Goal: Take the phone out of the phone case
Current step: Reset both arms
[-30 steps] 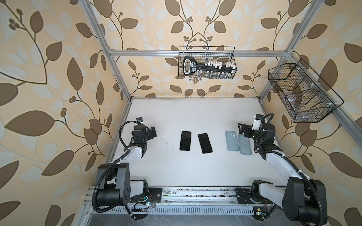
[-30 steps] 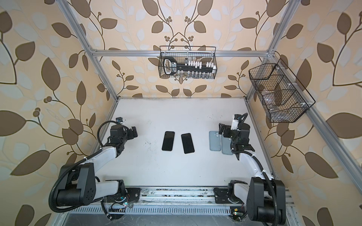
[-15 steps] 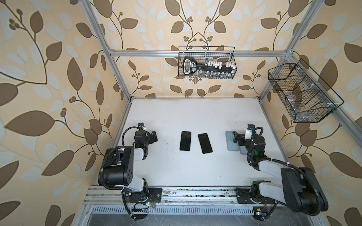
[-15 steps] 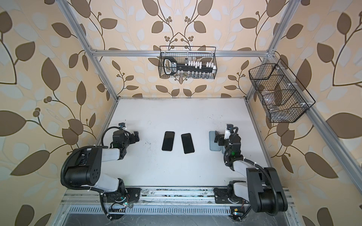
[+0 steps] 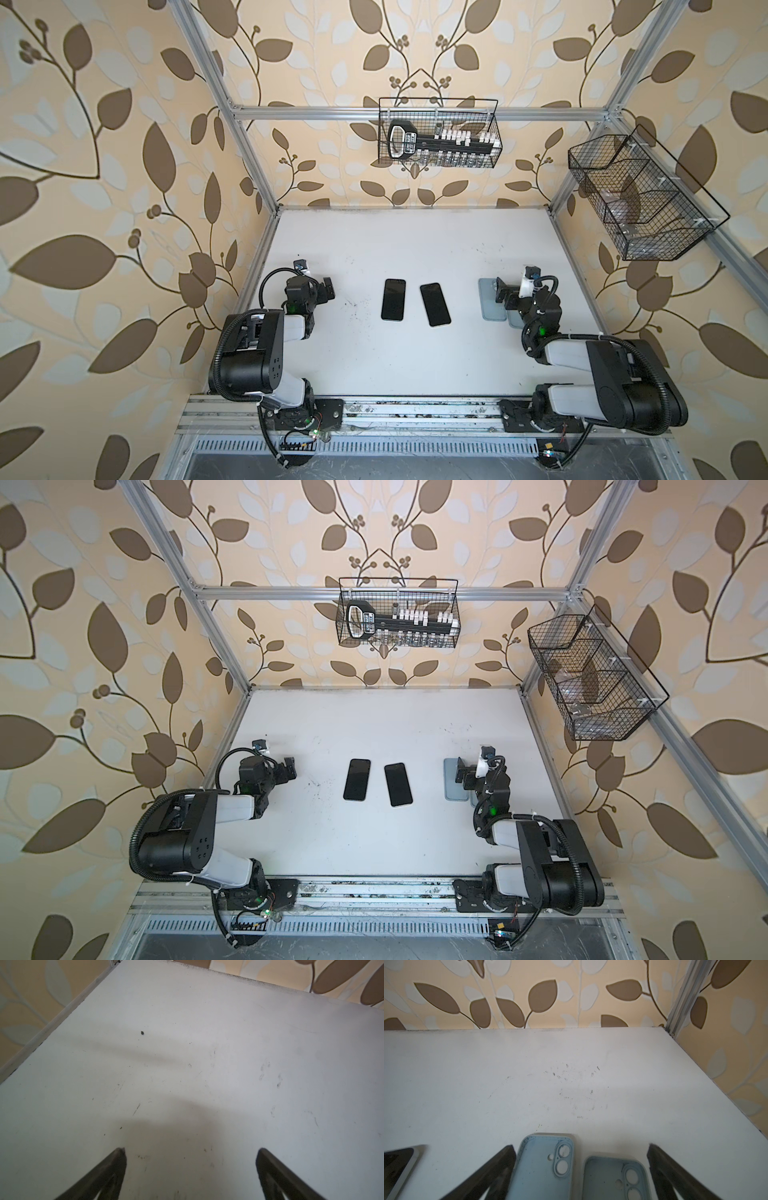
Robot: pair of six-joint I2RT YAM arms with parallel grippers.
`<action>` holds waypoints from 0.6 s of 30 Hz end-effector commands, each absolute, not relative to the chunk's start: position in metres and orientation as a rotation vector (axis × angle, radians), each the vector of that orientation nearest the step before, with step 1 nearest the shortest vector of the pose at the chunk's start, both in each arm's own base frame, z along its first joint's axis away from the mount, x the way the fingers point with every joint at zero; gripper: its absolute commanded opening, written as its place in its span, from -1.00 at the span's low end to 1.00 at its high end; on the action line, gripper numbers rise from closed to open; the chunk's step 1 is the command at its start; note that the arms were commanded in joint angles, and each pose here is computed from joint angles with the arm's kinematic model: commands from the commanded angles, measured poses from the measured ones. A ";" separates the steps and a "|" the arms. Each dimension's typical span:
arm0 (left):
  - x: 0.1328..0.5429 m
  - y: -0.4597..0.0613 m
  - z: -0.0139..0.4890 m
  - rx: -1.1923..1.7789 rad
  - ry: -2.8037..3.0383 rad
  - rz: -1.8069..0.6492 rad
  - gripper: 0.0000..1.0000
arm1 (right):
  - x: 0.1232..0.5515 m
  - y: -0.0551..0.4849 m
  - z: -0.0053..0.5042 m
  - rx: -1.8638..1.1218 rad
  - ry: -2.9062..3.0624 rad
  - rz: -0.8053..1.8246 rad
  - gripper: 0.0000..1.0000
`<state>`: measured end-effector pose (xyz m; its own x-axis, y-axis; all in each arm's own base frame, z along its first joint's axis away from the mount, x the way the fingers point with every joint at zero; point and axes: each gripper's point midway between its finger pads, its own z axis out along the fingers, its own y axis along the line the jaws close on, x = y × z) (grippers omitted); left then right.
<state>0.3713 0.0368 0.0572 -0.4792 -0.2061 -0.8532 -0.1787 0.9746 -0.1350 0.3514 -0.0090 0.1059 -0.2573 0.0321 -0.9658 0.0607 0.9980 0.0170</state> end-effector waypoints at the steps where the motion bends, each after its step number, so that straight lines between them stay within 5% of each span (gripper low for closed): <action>1: 0.383 0.037 0.075 -0.241 2.021 -0.013 0.98 | 0.354 -0.009 0.117 0.048 1.787 -0.038 1.00; 18: 0.384 0.034 0.074 -0.226 2.030 -0.007 0.98 | 0.354 -0.009 0.117 0.049 1.789 -0.035 1.00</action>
